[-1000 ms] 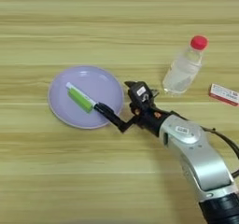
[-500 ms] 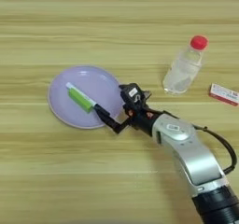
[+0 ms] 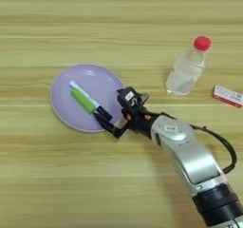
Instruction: Move the objects on the table
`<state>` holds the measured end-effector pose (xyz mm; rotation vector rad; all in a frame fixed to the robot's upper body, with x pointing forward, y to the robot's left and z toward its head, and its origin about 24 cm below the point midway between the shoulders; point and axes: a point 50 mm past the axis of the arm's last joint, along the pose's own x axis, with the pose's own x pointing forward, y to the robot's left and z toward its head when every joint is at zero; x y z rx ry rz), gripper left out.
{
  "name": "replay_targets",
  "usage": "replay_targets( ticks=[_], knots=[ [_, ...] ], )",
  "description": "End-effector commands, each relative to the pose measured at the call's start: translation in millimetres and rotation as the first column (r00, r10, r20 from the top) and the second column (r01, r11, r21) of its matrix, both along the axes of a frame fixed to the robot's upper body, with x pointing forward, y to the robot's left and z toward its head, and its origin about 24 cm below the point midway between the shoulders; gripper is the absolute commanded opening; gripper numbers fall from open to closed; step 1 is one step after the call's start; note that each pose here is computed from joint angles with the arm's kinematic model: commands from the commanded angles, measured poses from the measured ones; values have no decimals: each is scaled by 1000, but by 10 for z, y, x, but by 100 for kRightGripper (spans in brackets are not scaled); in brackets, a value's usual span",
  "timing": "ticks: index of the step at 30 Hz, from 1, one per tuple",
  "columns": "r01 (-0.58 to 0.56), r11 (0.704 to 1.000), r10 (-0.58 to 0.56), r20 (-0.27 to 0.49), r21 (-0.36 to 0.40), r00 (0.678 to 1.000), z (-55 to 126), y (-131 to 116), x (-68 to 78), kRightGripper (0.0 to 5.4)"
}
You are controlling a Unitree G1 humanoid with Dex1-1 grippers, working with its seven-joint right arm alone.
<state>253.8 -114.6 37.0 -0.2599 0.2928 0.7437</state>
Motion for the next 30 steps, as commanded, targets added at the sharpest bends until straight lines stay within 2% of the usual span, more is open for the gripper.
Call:
replay_targets(
  ticks=[1, 8, 22, 30],
  knots=[
    [-14, 1000, 16, 103, -16, 995, 210, 18, 129, 539],
    [-19, 999, 22, 85, -40, 996, 170, 0, 129, 539],
    [-48, 995, 53, 64, -87, 997, 115, -13, 112, 375],
    [-56, 995, 62, 61, -88, 996, 109, -5, 106, 286]
  ],
)
